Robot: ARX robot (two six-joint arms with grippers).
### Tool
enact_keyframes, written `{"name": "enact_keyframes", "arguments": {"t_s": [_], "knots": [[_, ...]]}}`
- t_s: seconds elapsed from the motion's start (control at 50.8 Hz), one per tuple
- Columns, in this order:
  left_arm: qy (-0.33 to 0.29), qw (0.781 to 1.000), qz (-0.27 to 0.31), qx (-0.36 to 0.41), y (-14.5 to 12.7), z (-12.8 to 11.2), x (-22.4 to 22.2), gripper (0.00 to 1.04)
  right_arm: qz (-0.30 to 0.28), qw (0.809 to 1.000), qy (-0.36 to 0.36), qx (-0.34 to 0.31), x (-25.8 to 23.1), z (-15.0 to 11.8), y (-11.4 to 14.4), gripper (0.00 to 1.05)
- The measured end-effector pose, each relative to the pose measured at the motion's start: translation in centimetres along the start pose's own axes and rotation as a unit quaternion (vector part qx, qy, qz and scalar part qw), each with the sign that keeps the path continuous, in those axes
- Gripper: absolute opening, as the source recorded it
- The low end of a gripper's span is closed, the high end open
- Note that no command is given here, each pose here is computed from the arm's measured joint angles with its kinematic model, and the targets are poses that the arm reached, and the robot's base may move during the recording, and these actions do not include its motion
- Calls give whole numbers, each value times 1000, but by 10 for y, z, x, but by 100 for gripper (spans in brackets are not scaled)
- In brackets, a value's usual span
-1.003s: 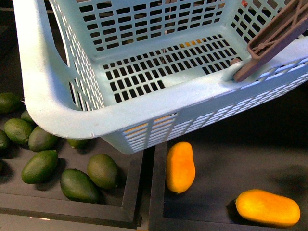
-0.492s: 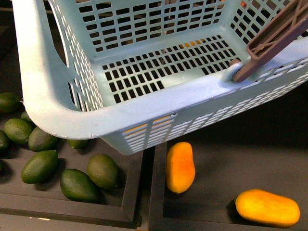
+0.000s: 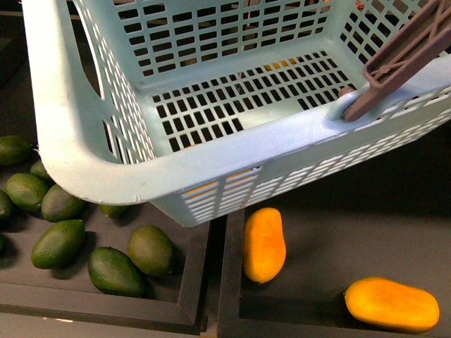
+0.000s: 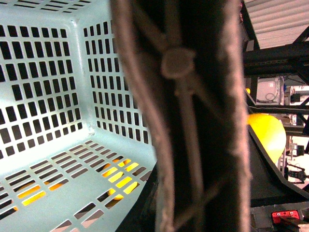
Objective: Pick lemon and mango into basket
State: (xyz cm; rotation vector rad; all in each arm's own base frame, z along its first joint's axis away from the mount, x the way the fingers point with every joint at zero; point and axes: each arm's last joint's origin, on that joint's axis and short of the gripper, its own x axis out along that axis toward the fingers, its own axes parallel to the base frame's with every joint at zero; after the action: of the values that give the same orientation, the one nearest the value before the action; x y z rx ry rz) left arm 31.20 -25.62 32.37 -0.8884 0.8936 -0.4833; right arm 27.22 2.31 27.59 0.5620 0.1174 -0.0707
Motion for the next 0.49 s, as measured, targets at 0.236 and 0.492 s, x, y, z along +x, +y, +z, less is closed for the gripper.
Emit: {"name": "enact_keyframes", "arguments": {"t_s": [0.236,0.492], "knots": [[0,1000,0,0,0,0,0,5,20,999,23,-18,16,-20,31,58],[0,1000,0,0,0,0,0,5,13,997,62,-37,25,-44,43,60]]}}
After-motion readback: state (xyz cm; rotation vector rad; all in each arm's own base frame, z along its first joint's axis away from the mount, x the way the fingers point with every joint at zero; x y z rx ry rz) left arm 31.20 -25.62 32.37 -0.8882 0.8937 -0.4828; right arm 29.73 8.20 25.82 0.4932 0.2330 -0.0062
